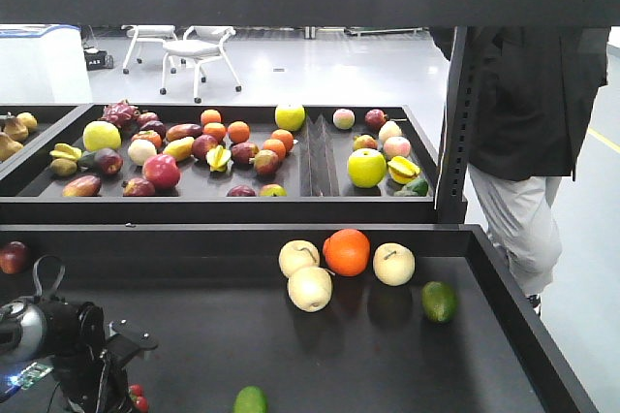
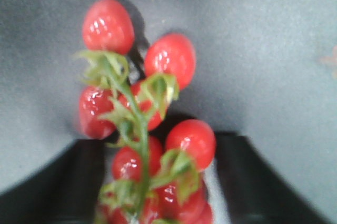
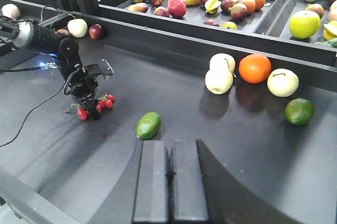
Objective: Pick snacks and fruit into basket
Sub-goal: 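Close the left gripper on the tomato vine stem and lift it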
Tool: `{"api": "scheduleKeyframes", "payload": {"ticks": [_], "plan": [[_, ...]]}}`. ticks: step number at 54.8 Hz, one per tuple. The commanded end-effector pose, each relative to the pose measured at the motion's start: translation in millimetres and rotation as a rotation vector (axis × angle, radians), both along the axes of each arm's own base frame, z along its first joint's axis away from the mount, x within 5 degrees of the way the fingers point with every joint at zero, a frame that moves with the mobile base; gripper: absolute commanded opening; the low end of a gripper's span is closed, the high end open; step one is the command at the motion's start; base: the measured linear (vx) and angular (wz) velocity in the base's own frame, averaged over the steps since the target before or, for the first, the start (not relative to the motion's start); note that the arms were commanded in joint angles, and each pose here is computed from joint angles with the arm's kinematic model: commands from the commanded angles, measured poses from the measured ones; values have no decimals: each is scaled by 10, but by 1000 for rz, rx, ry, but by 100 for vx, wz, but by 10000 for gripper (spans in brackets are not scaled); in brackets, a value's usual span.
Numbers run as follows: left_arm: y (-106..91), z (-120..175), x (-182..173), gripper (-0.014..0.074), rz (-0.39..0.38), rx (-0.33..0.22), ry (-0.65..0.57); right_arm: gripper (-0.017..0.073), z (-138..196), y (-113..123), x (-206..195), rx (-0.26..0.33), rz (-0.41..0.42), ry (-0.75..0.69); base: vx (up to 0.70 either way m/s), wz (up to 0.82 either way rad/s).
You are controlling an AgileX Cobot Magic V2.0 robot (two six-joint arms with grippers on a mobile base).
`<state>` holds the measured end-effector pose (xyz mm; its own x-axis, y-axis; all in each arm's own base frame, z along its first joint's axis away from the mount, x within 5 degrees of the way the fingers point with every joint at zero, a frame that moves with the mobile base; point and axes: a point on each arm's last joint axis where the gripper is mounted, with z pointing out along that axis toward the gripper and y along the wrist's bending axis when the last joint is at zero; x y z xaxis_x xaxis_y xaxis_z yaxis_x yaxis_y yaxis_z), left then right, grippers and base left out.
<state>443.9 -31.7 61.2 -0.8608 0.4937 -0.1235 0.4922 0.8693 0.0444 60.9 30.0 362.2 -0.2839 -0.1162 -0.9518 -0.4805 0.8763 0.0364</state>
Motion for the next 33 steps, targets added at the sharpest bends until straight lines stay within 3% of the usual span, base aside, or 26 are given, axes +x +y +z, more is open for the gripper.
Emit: {"api": "scheduleKeyframes", "payload": {"ticks": [1, 12, 23, 33], "plan": [[-3, 328, 86, 342, 12, -13, -84, 20, 151, 9, 15, 28, 6, -93, 0, 0], [-4, 382, 45, -14, 15, -15, -48, 20, 152, 7, 16, 25, 5, -97, 0, 0], [-39, 609, 9, -12, 43, -60, -51, 20, 158, 8, 17, 27, 6, -103, 0, 0], [-113, 1140, -81, -10, 76, -163, -99, 31, 165, -1, 24, 12, -1, -120, 0, 0]]}}
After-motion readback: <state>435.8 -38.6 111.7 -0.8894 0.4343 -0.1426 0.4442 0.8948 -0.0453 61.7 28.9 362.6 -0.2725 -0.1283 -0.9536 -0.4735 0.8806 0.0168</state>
